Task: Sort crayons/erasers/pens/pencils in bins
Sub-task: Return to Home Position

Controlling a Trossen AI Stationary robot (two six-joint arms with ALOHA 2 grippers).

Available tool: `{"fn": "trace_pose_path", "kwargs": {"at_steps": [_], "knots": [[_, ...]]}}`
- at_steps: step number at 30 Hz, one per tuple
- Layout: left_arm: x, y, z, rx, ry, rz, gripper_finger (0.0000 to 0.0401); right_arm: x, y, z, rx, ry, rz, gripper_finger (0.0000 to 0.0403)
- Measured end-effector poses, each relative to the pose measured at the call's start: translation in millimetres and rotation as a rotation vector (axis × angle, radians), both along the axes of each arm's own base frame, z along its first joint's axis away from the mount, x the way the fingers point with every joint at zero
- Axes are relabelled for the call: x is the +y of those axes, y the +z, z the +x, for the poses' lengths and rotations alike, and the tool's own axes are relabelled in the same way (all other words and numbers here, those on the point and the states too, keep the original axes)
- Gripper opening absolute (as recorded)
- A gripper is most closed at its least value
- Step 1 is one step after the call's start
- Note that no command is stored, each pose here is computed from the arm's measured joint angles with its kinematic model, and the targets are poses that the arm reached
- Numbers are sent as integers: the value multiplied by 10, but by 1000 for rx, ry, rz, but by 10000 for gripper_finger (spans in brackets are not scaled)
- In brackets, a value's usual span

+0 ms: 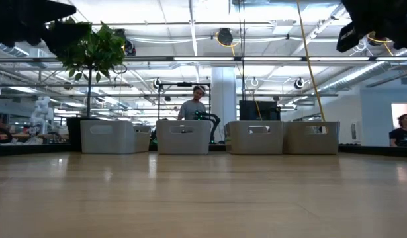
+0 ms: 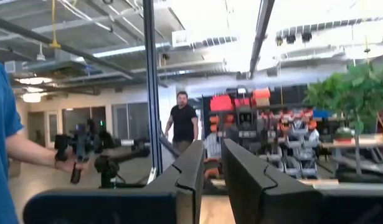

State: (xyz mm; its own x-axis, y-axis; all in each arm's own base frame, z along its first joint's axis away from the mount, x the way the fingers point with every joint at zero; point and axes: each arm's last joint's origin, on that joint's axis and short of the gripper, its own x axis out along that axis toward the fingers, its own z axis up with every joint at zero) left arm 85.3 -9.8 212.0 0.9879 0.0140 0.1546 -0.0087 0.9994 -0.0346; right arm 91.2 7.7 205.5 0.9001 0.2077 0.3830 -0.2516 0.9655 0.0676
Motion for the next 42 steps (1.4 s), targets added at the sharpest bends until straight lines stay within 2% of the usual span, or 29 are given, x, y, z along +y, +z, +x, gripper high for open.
{"fn": "trace_pose_path", "kwargs": {"at_steps": [2,5,9,12,14,18,22,26,30,34,39,42], "knots": [[-10,-106,43,-31,-13,-39,250,0,22,-11,-26,-1,-3,51],[-34,-250,86,-65,-72,-41,250,0,13,-6,-17,-2,-5,51],[-70,-280,95,-32,-184,5,250,0,-3,1,-4,-11,-29,51],[-91,-223,77,-94,-278,28,250,0,-6,2,-5,-19,-49,51],[-79,-210,76,-109,-262,39,250,0,-9,3,-6,-27,-65,51],[-14,-257,98,-54,-134,-2,250,-1,-19,9,-14,-64,-151,51],[-13,-354,114,49,-171,-17,250,0,-87,33,49,-79,-206,51],[2,-443,121,143,-116,-34,250,0,-124,44,101,-56,-154,51],[25,-438,122,137,-55,1,250,0,-141,49,134,-34,-91,51],[34,-439,123,140,-49,1,250,-1,-234,68,242,-23,-53,51],[43,-436,123,137,-19,9,250,-7,-333,79,372,-14,75,51],[43,-432,123,133,-18,1,250,-7,-342,79,382,-11,81,51]]}}
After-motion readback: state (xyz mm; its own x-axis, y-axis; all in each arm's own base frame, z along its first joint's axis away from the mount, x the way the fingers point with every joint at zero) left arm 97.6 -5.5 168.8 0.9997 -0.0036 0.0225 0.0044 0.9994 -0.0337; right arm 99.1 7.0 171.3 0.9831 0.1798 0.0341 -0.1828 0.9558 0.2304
